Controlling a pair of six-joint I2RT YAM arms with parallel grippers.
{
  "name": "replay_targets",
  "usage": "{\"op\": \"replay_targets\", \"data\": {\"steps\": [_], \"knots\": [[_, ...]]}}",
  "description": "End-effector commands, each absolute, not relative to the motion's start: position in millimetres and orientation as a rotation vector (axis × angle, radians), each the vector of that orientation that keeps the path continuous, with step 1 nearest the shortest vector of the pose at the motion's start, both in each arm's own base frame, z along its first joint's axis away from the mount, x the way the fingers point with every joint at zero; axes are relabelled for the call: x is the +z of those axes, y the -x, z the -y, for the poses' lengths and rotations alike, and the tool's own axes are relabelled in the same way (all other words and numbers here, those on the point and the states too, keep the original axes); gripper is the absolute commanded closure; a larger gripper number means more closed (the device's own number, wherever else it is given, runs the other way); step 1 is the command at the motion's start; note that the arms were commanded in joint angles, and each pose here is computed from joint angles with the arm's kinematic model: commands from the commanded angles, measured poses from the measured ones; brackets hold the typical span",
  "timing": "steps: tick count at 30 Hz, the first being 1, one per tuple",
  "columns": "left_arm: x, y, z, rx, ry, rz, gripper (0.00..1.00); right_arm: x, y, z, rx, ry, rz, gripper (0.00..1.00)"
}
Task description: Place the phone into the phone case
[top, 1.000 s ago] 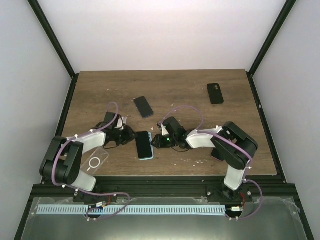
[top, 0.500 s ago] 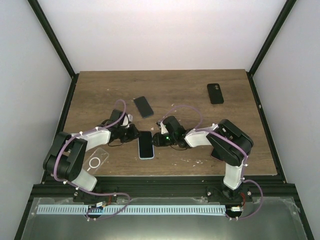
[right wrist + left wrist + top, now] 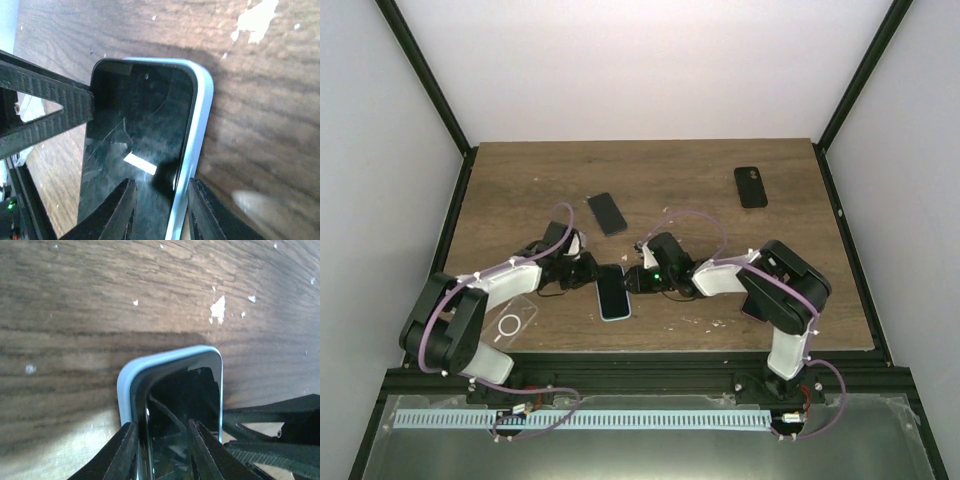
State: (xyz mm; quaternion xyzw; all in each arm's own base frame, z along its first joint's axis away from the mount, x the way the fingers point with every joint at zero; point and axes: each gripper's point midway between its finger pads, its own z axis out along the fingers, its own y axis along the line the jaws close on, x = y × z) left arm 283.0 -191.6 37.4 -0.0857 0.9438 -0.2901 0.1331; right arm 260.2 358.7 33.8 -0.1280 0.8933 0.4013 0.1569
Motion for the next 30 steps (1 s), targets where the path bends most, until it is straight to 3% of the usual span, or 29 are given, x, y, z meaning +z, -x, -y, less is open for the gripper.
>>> {"op": "replay_targets", "data": {"steps": [1, 13, 19, 30], "knots": [[51.5, -266.1, 190.4, -0.861, 0.235, -2.745, 0.67, 51.0, -249.8, -353.7, 1.206, 0.334, -2.528, 0.69], [41.5, -246.7, 184.1, -0.882, 0.243, -2.75, 0.62, 39.1, -239.1, -355.1, 1.273, 0.272, -2.575, 0.67], [34.3, -242.6, 185.1, -0.901, 0.239, -2.756, 0.68, 38.7, -240.3, -360.8, 1.315, 0.243, -2.569, 0.61], [29.9, -233.1, 187.2, -0.955, 0.246, -2.76, 0.77, 56.7, -240.3, -377.9, 1.541, 0.187, -2.495, 0.6]]}}
